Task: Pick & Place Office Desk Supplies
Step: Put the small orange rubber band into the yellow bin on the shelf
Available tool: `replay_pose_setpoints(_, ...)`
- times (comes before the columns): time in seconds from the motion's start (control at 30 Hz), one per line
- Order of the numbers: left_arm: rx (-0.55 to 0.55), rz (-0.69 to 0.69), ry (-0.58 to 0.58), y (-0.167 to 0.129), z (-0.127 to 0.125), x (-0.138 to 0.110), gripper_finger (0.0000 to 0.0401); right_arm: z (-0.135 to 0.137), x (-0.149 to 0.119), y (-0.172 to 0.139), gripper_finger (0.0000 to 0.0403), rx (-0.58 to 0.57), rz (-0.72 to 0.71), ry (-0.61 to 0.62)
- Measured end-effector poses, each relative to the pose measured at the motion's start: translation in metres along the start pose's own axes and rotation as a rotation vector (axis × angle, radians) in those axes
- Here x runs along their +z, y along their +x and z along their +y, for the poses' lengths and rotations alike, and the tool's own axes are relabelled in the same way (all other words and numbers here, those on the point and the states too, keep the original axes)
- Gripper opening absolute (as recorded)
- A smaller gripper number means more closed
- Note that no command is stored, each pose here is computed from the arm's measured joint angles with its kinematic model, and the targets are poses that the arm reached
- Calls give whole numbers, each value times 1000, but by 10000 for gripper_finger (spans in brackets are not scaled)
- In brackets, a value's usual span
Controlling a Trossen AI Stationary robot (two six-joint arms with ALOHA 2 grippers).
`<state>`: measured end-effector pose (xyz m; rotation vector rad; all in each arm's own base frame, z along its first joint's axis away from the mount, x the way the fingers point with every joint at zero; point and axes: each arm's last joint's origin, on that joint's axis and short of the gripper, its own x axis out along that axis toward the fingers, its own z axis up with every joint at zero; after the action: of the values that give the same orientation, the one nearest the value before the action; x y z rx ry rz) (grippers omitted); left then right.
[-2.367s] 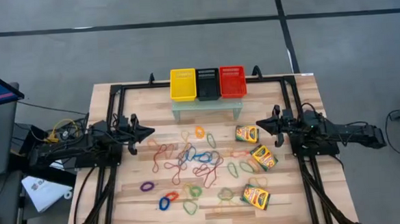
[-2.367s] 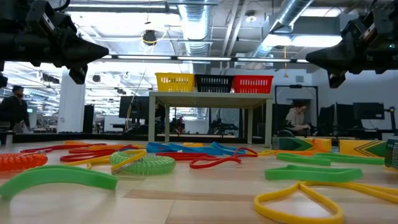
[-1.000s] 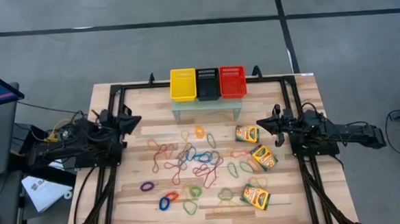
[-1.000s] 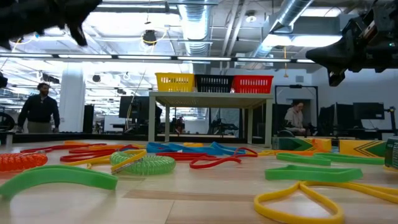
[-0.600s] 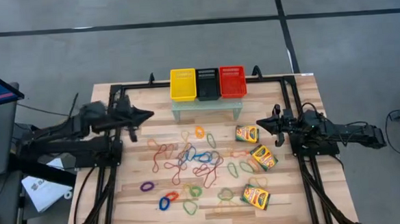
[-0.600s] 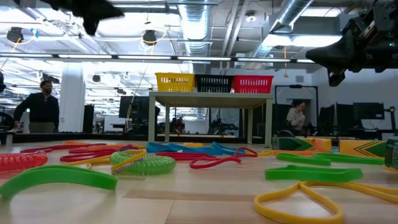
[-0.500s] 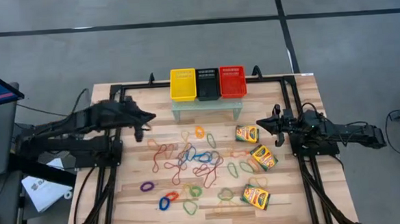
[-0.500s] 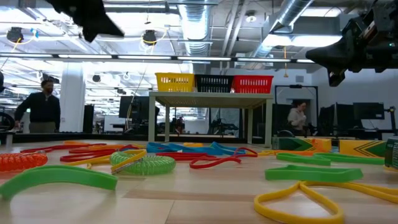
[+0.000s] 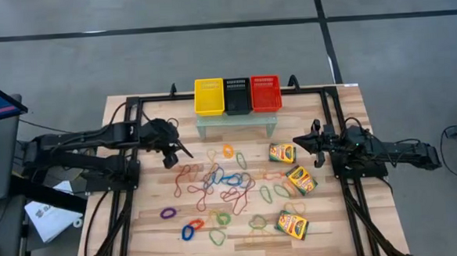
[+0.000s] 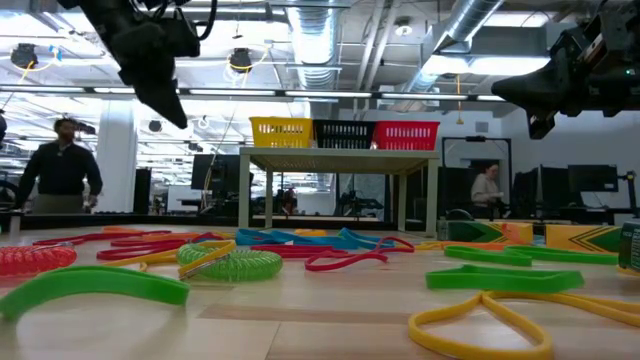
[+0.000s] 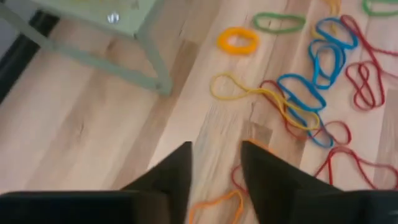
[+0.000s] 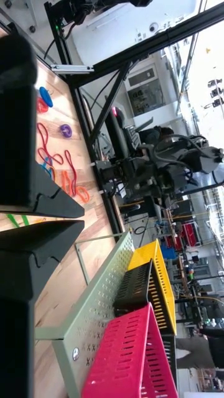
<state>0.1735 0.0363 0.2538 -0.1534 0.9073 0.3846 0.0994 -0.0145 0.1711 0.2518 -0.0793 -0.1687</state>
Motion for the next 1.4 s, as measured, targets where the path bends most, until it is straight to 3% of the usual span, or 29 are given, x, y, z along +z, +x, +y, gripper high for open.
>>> replay_pose_setpoints(0.13, -9, 43, -117, 7, 2, -8, 206, 0, 0, 0, 17, 0, 0, 0)
replay_pose_setpoints(0.23, -23, 74, -153, 14, 3, -15, 221, 0, 0, 0, 17, 0, 0, 0)
replay_pose_setpoints(0.5, 94, 153, -278, 31, 14, -39, 213, 0, 0, 0, 17, 0, 0, 0)
replay_pose_setpoints(0.67, 169, 203, -341, 42, 21, -56, 229, 0, 0, 0, 17, 0, 0, 0)
replay_pose_setpoints(1.03, 162, 268, -437, 52, 19, -59, 248, 0, 0, 0, 17, -2, 0, 0)
replay_pose_setpoints(1.4, 174, 412, -426, 71, 15, -65, 243, 0, 0, 0, 17, -6, -1, 0)
